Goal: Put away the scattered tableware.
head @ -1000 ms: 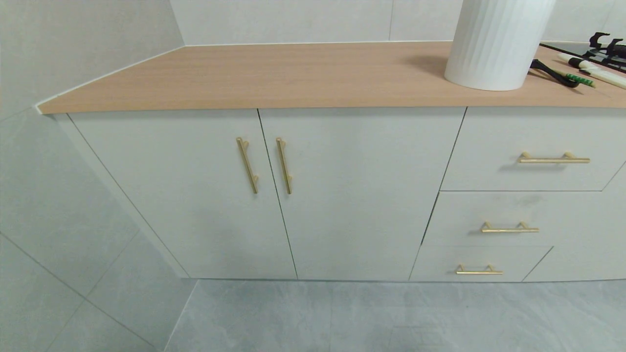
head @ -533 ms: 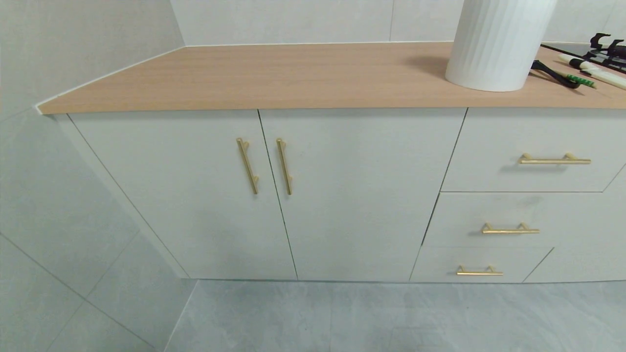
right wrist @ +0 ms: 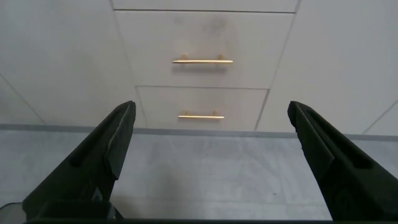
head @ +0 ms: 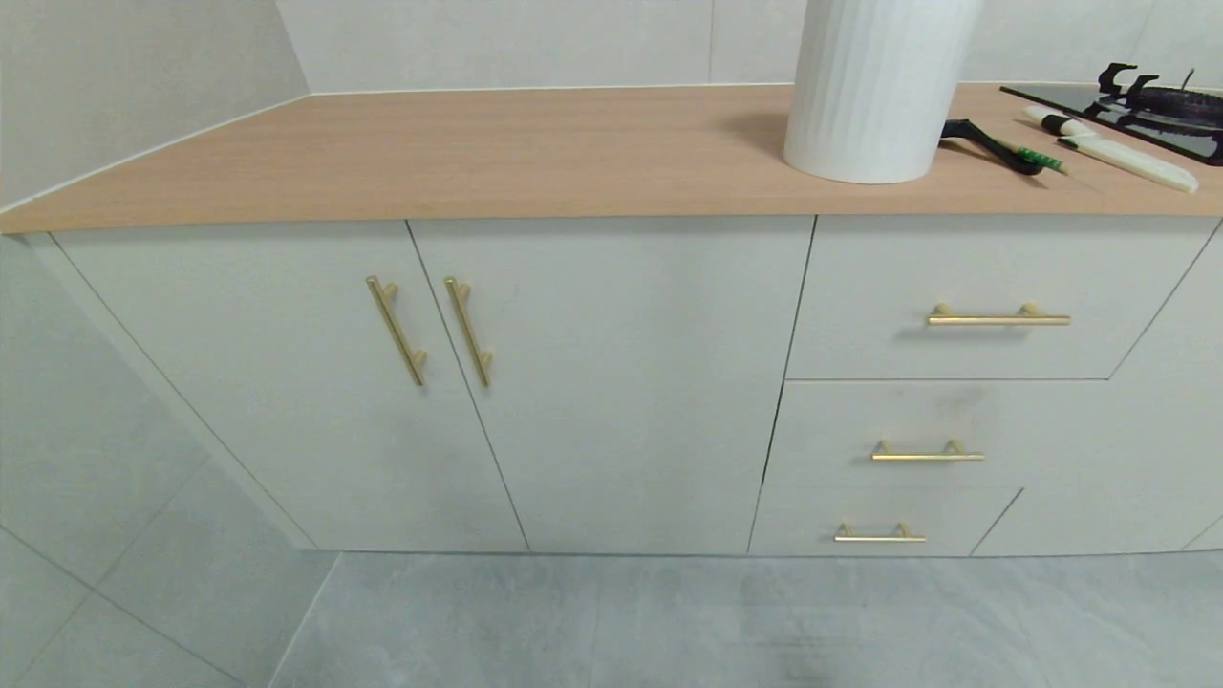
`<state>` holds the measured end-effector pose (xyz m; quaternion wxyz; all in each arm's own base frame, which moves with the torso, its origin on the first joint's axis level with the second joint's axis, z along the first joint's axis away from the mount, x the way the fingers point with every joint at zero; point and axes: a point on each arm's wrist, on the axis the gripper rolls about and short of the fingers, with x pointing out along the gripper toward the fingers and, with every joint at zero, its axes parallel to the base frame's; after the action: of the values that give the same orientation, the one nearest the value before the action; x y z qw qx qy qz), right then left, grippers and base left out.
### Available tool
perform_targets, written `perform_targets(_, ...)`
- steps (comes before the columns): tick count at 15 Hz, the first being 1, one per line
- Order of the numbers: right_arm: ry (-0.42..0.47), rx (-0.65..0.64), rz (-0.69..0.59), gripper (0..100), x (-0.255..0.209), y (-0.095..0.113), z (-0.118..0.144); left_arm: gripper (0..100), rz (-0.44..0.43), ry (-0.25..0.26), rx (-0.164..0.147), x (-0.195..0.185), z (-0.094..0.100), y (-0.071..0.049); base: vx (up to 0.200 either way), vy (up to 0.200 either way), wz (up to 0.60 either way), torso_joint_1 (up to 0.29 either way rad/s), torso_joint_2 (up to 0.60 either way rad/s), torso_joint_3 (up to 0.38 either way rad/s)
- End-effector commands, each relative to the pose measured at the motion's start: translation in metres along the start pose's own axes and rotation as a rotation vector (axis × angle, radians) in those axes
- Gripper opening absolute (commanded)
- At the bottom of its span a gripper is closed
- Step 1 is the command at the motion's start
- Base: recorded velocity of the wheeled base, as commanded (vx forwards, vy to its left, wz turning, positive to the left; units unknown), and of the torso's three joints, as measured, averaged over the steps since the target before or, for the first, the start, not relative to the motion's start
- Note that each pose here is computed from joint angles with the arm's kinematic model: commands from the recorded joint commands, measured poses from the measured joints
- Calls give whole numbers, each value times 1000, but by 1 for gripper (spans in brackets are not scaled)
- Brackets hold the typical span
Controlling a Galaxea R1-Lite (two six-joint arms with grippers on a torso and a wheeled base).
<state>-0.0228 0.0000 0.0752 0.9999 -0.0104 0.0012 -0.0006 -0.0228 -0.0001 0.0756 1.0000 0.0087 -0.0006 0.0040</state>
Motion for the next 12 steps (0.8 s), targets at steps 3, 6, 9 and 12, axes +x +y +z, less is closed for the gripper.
perform_targets(3, 1, 1, 0, 100, 0, 0, 0, 100, 1, 0, -7, 0, 0, 0, 0, -200, 0, 4, -1, 7)
perform_targets(6, 1, 1, 0, 100, 0, 0, 0, 100, 1, 0, -16, 0, 0, 0, 0, 0, 0, 0, 0, 0)
perform_targets(9, 1, 1, 0, 100, 0, 0, 0, 100, 1, 0, -16, 0, 0, 0, 0, 0, 0, 0, 0, 0)
perform_targets(12, 1, 2, -2, 100, 0, 0, 0, 100, 1, 1, -16, 0, 0, 0, 0, 0, 0, 0, 0, 0)
